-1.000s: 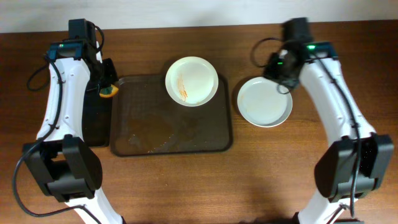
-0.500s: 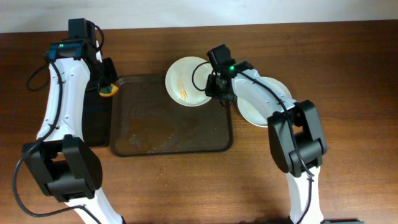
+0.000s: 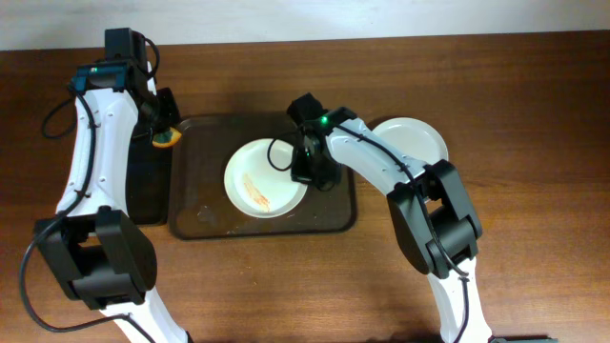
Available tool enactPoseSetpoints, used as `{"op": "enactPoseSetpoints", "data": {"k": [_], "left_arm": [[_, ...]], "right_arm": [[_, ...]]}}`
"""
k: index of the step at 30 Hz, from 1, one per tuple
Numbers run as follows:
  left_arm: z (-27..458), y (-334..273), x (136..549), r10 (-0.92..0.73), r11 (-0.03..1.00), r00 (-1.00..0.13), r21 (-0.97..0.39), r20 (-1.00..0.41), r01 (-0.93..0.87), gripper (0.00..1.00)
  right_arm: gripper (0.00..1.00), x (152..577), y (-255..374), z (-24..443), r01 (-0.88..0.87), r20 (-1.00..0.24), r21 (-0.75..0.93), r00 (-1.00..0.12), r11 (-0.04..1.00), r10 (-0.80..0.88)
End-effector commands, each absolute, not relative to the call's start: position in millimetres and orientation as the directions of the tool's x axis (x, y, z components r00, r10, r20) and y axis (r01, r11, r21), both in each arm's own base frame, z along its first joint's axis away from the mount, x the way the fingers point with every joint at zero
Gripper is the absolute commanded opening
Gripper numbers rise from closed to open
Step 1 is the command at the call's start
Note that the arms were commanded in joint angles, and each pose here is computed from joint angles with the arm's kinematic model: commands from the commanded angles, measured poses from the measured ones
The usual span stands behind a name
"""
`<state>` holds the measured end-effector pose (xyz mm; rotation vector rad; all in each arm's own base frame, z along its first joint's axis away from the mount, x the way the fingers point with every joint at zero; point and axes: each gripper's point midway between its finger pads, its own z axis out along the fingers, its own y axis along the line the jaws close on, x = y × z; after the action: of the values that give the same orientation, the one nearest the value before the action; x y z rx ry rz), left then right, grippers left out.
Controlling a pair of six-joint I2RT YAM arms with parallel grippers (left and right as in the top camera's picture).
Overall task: Clean dirty plates on tray and stack at the side
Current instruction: 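Move right gripper to the last white plate and grasp its rim, then lower the sponge in the left gripper onto the held plate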
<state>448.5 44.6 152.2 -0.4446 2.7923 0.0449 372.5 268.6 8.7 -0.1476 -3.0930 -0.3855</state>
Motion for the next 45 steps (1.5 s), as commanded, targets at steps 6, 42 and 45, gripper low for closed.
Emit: {"op": "enactPoseSetpoints", "data": {"k": [6,42,45], "left_arm": [[159,41,450,-0.306,0.950,-0.896,-0.040,-0.323,-0.310,0.01],[100,-45,434,-0.075,0.982,-0.970,-0.185,-0.232,-0.032,0.01],[87,-68,434,0.037,0.981,-0.964,-0.176,-0.265,0.086,0.01]], "right_arm": [[0.74,397,271,52,-0.179,-0.103,0.307,-0.983,0.935,-0.155],[0.04,417,261,9,0.227,-0.062,0.215,-0.968,0.950,0.245],[0.04,417,264,9,0.199,-0.060,0.230,-0.974,0.953,0.218]]}}
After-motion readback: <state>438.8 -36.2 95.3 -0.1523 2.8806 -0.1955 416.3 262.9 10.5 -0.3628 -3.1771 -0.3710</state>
